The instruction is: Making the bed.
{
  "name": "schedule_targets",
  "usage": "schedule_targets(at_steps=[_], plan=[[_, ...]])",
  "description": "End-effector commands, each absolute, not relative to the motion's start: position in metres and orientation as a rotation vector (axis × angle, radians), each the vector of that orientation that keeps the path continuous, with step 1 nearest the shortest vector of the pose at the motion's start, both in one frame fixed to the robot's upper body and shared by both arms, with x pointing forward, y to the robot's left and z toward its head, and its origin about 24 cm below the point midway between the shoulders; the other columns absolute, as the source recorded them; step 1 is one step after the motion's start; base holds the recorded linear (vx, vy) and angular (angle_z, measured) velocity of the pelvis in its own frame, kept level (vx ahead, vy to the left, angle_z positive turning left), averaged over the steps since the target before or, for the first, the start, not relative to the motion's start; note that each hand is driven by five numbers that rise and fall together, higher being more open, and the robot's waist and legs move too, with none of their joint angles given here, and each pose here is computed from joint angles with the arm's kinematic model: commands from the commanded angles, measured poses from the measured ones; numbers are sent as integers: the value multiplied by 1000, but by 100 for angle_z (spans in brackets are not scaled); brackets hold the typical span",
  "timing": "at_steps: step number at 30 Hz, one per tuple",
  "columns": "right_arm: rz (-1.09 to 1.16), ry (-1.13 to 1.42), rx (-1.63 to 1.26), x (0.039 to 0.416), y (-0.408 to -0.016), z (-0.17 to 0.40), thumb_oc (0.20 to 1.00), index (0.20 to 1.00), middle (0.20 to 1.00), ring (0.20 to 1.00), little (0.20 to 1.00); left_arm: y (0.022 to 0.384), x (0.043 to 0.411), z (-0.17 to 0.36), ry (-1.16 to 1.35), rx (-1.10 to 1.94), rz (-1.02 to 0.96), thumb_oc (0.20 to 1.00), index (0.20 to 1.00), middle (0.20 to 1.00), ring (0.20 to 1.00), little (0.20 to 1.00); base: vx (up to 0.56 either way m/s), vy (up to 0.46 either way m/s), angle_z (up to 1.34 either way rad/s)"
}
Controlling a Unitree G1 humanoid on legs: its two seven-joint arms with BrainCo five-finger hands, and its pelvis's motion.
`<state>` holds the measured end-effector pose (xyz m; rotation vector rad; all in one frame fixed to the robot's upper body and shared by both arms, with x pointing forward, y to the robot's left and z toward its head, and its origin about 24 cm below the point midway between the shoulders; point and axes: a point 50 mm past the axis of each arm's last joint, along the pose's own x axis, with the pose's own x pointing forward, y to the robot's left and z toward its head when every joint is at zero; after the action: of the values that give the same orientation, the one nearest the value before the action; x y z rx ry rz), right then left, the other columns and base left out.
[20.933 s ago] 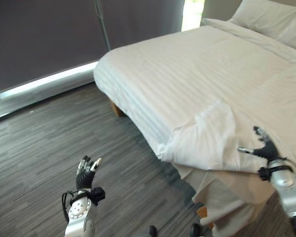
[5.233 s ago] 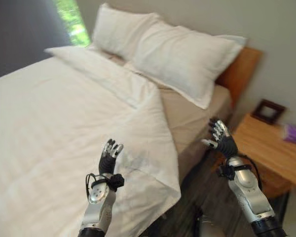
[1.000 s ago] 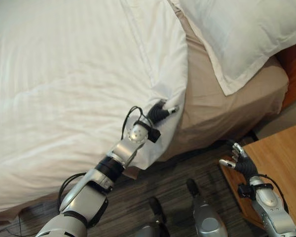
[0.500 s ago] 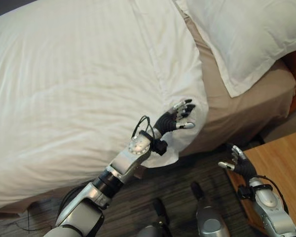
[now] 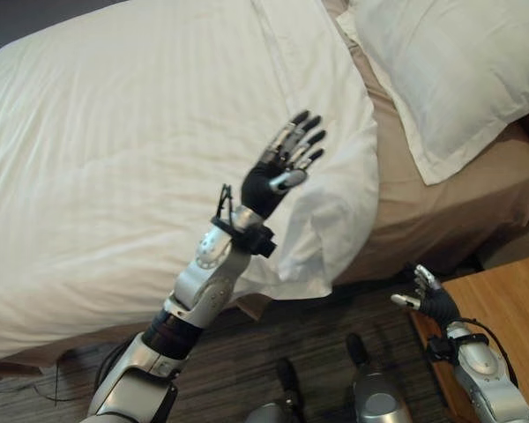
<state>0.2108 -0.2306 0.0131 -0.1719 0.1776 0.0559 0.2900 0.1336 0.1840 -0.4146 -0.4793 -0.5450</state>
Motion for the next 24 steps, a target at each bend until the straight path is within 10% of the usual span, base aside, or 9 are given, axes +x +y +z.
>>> schedule_targets(at_steps=[1, 18, 19, 24], plan=[[9, 87, -203, 208, -239, 24, 1000, 1000, 1000, 1000, 1000, 167, 289, 195, -600, -466, -416, 1000, 1000, 1000, 1000, 1000, 7, 4, 10], [-721, -202, -396, 200, -373, 113, 1000, 1000, 1000, 1000, 1000, 317, 215, 122, -551, -373, 381, 1000, 1000, 1000, 1000, 1000, 15, 2, 5], [-747, -227, -404, 198, -378, 121, 200, 200, 200, 200, 200, 319, 211, 117, -528, -371, 398, 1000, 1000, 1000, 1000, 1000, 0, 0, 0], [-691, -445, -198, 215, -367, 153, 200, 200, 200, 200, 200, 309, 202, 86, -398, -410, 435, 1000, 1000, 1000, 1000, 1000, -9, -23, 8]])
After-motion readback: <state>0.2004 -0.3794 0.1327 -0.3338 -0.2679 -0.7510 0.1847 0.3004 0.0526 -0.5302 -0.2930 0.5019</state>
